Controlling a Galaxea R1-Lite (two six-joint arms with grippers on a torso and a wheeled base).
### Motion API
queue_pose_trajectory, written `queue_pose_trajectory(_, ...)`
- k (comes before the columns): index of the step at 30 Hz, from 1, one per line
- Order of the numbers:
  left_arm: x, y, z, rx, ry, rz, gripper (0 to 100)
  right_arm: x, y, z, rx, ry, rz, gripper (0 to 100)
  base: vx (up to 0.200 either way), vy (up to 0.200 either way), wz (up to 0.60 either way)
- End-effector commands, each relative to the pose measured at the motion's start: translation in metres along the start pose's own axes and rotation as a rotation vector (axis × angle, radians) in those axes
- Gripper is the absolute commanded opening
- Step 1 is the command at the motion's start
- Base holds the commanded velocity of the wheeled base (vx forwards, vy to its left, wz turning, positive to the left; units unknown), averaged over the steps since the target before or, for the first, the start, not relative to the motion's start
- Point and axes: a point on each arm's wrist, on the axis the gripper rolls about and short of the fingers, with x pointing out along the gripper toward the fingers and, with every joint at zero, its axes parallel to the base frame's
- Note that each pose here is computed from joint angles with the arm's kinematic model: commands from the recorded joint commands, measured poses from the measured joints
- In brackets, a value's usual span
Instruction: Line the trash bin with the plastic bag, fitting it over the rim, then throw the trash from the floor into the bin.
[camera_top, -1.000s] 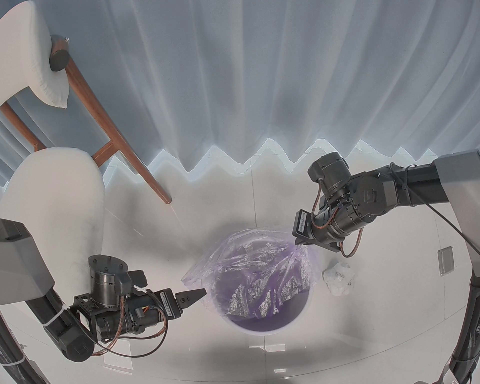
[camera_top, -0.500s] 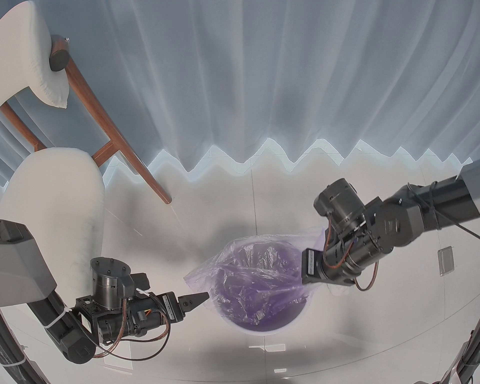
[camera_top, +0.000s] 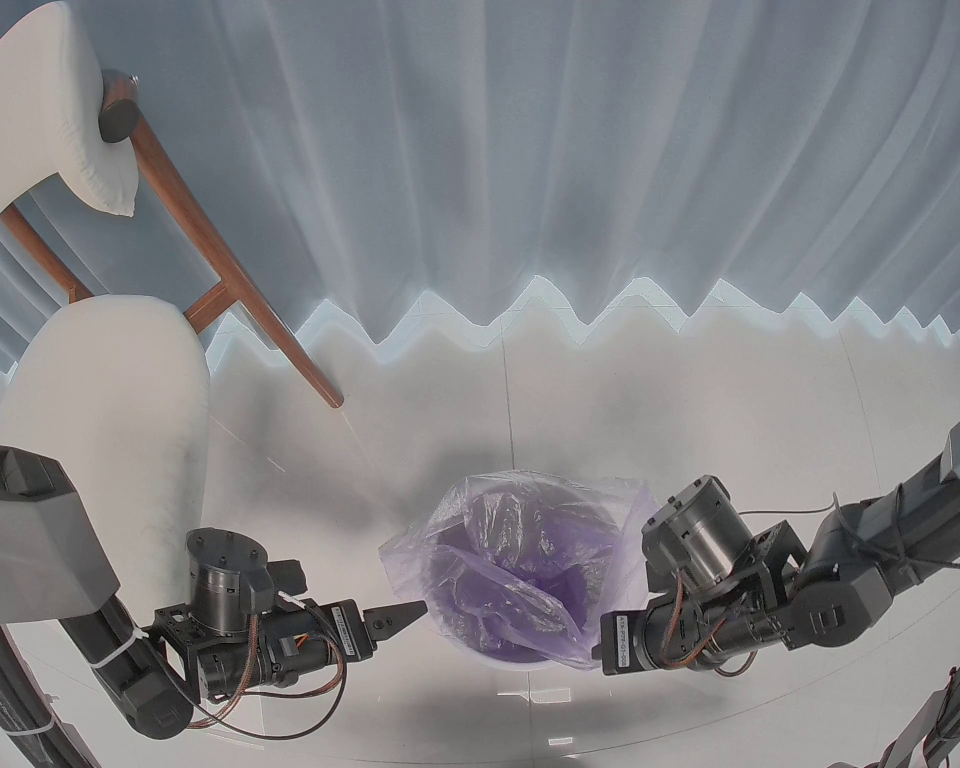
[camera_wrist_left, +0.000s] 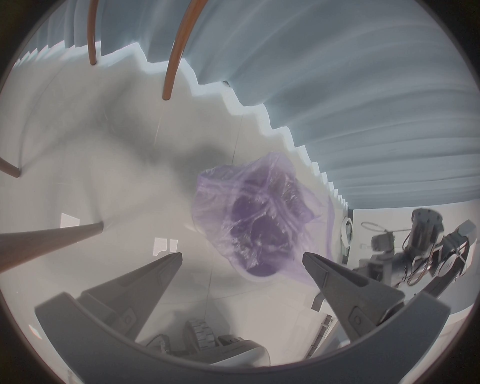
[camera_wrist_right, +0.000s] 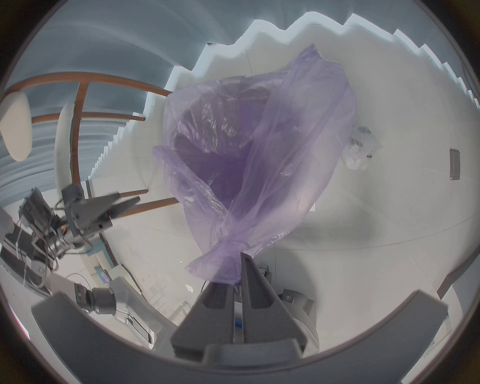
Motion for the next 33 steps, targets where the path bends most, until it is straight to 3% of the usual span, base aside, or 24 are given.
queue_pose_trajectory(1,-0.005,0.005,0.001,-0.015,-0.018,-0.001,100,0.000,-0.002,-0.014,-0.015,0.024,-0.004,0,-0.200,0.000,0.00)
queue_pose_trajectory(8,-0.007,0.009,0.006,-0.080,-0.041,-0.038,100,0.000,0.002,-0.007,0.019,-0.002,0.013,0,-0.200,0.000,0.00)
queue_pose_trajectory(14,-0.006,0.010,0.004,-0.084,-0.031,-0.031,100,0.007,0.002,-0.006,0.012,0.001,-0.003,0,-0.200,0.000,0.00)
queue_pose_trajectory(18,-0.006,0.009,0.005,-0.081,-0.034,-0.033,100,0.016,0.005,0.004,0.019,-0.048,-0.002,0,-0.200,0.000,0.00)
queue_pose_trajectory(23,-0.005,0.008,0.007,-0.072,-0.053,-0.029,100,0.025,0.008,0.021,0.028,-0.102,0.010,0,0.000,0.000,0.00)
queue_pose_trajectory(33,-0.006,0.008,0.004,-0.067,-0.052,-0.015,100,0.046,-0.004,0.023,0.012,-0.080,-0.063,0,0.000,0.000,0.00)
